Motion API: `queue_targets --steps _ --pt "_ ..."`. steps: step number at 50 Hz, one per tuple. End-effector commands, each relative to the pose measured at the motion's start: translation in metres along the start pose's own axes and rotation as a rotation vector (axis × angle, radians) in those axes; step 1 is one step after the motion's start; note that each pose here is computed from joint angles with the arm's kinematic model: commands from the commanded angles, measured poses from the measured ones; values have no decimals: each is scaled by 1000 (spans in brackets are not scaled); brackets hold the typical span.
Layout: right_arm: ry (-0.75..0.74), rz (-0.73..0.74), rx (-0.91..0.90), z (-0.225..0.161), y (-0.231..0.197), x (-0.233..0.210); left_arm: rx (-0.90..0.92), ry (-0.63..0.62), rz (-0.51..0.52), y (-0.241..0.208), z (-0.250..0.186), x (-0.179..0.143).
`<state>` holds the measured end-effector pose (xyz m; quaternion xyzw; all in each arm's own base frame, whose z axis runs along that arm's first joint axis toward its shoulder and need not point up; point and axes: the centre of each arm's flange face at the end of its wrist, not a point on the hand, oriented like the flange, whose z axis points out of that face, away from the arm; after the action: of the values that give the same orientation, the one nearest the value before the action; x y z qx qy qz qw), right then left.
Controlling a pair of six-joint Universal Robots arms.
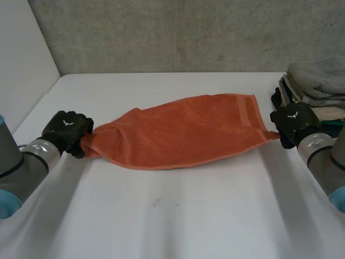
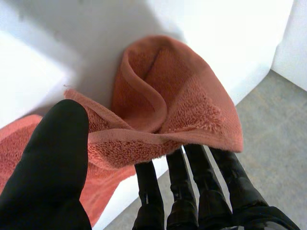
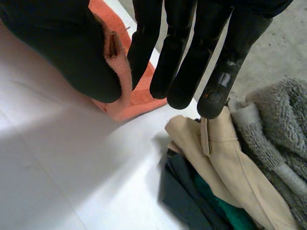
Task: Fold the laundry.
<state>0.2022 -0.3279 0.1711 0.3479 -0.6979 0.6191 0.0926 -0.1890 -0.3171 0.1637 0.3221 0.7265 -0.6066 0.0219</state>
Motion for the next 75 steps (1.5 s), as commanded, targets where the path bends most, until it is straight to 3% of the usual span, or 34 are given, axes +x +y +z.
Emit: queue_targets --steps 1,16,44,50,64,70,75 --pt "8 15 -5 2 2 5 -9 -19 -3 8 7 -6" --pt "-16 18 8 2 2 3 11 -58 -4 9 20 -21" --pt "-19 5 -3 3 5 0 45 -25 2 -1 34 -16" --pt "-30 -7 -27 -3 -2 7 -7 -11 -25 -22 8 -21" --pt "102 -229 4 -95 -117 107 79 -85 -7 -129 -108 -54" --pt "84 -289 -40 -106 -119 112 58 -86 -12 -134 -115 -57" --pt "-42 -289 -151 -72 -82 91 -97 -2 -61 -92 -81 -46"
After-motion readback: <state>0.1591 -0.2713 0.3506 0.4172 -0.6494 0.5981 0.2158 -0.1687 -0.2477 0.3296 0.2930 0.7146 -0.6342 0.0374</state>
